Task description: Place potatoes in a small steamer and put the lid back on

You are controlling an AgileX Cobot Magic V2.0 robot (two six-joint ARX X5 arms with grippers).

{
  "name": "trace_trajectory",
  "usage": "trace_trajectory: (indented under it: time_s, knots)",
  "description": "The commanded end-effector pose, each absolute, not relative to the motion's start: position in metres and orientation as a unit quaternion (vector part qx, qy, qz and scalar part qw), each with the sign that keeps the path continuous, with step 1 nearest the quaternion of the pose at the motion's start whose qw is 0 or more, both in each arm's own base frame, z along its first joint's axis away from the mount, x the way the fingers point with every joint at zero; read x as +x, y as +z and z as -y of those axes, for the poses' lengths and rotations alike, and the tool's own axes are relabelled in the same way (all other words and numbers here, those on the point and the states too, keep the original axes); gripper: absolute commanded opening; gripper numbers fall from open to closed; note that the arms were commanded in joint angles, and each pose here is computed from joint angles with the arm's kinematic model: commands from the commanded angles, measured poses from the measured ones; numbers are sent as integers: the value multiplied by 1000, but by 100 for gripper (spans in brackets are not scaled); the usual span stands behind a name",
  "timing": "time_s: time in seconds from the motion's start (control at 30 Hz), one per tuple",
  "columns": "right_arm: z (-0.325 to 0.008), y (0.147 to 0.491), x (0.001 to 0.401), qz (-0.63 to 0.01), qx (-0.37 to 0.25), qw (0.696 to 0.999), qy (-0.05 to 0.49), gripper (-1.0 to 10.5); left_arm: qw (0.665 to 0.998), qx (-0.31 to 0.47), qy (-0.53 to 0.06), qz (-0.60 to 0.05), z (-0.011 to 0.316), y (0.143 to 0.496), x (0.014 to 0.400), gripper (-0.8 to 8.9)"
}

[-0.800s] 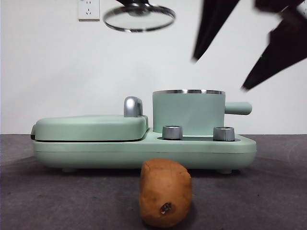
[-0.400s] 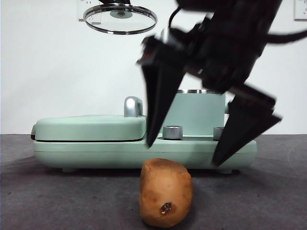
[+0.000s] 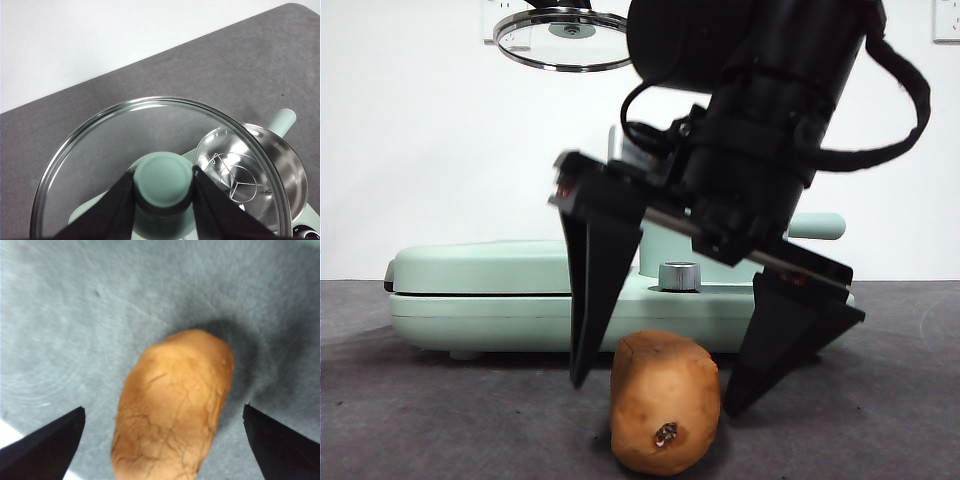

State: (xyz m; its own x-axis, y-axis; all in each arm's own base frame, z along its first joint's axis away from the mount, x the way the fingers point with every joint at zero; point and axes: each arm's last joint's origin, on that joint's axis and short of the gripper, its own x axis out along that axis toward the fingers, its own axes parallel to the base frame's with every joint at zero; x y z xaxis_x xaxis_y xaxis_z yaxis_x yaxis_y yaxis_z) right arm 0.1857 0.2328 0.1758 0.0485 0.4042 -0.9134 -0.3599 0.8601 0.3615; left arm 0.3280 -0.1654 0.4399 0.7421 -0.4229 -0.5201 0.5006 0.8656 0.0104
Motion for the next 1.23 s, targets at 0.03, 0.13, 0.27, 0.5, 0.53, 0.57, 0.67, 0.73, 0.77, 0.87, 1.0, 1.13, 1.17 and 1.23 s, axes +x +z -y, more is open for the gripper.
trace_trajectory:
  time_s: [0.03,0.13,0.27,0.5,0.53,0.57,0.67,0.73,0.77,0.87,1.0,1.13,1.17,1.23]
  knots:
    - [-241,170,186,-641,13,723,256,500,936,71,-253,-236,167,450,326,17]
    - [-242,167,186,-646,9,720,254,439,935,71,-253,-237,167,450,326,17]
    - [-243,166,184,-648,7,718,256,270,935,72,-253,-238,167,450,326,17]
    - [-245,170,184,-652,9,711,262,151,934,74,-253,-242,167,449,326,17]
    - [-245,174,184,-654,11,709,264,151,934,74,-253,-242,167,449,326,17]
    - [-245,179,186,-656,11,707,265,151,934,74,-253,-242,167,449,326,17]
    - [-249,201,191,-655,-2,704,273,151,934,73,-251,-243,165,449,326,17]
    - [-251,220,197,-648,-17,706,285,151,934,73,-251,-243,165,449,326,17]
    - [-252,232,201,-642,-22,708,292,151,934,73,-251,-242,165,449,326,17]
    - [-249,268,216,-617,-30,726,303,152,934,73,-250,-242,165,449,326,17]
    - [-231,309,240,-588,-19,751,300,152,936,72,-247,-242,163,449,328,17]
    - [-208,340,269,-552,-3,783,288,151,936,72,-246,-240,162,449,328,17]
    - [-203,346,276,-546,0,788,284,152,936,72,-246,-240,162,449,328,17]
    - [-193,355,294,-534,8,800,273,152,936,71,-246,-240,162,449,328,17]
